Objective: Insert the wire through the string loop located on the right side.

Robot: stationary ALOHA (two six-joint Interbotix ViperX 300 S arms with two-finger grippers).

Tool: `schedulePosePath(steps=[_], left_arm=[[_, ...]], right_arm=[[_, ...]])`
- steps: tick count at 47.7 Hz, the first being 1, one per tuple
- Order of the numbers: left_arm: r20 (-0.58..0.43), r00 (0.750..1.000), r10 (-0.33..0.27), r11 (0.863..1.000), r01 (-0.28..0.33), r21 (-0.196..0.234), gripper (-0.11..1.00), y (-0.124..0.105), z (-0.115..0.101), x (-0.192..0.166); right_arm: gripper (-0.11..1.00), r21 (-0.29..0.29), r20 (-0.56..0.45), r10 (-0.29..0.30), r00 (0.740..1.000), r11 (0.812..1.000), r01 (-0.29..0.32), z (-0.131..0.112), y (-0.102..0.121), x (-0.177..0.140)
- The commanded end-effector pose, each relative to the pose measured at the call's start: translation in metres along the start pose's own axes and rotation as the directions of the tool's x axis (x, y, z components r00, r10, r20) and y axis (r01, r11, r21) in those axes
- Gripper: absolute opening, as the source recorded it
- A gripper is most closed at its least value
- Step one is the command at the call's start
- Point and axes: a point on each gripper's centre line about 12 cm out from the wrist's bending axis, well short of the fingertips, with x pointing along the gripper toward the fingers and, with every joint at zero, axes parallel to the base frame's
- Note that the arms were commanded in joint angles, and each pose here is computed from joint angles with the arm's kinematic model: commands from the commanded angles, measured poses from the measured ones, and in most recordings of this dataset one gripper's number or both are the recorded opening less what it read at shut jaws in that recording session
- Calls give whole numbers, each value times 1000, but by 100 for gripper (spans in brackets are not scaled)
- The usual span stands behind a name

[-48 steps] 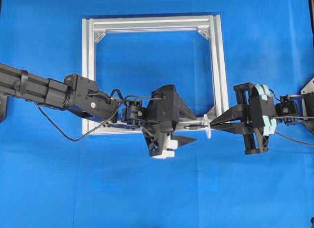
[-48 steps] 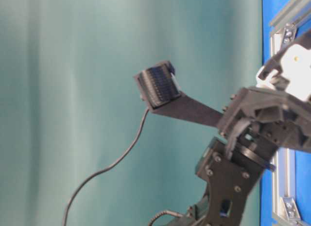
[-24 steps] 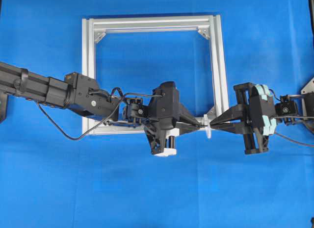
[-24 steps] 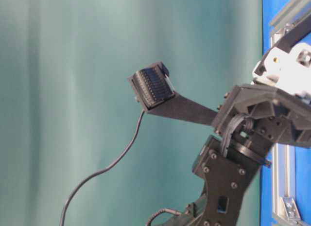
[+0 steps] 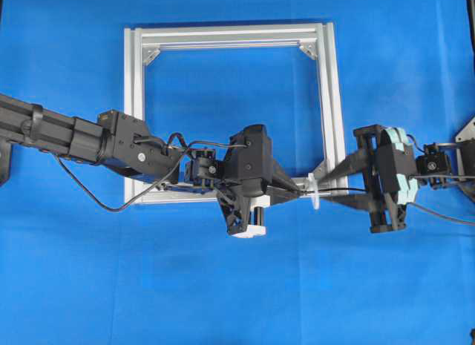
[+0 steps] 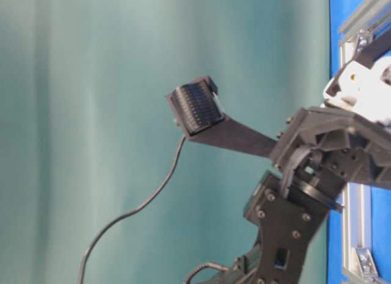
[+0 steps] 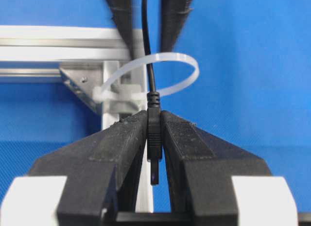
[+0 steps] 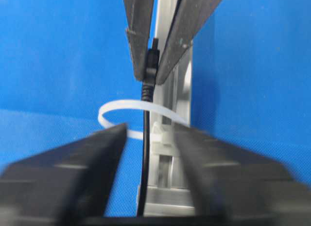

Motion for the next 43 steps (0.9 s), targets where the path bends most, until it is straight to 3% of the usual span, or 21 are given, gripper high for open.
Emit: schedulePosePath(steps=[1, 7, 10, 28, 43], left_arm=[[33, 999, -8, 1000, 7, 3, 9, -3, 13, -3], [32, 999, -7, 1000, 7, 2, 9, -3, 13, -3], [32, 999, -7, 1000, 7, 3, 9, -3, 13, -3], [33, 999, -8, 1000, 7, 5, 9, -3, 14, -7], [19, 1000, -5, 1000, 5, 6, 9, -1, 9, -54]], right_arm=[[46, 6, 17, -3, 1000, 1000, 2, 5, -1, -1], [82, 7, 16, -4, 1000, 1000, 4, 5, -1, -1], [93, 7, 17, -4, 1000, 1000, 4, 6, -1, -1], [91, 7, 16, -4, 1000, 1000, 4, 5, -1, -1], [91, 5, 16, -4, 1000, 1000, 4, 5, -1, -1]])
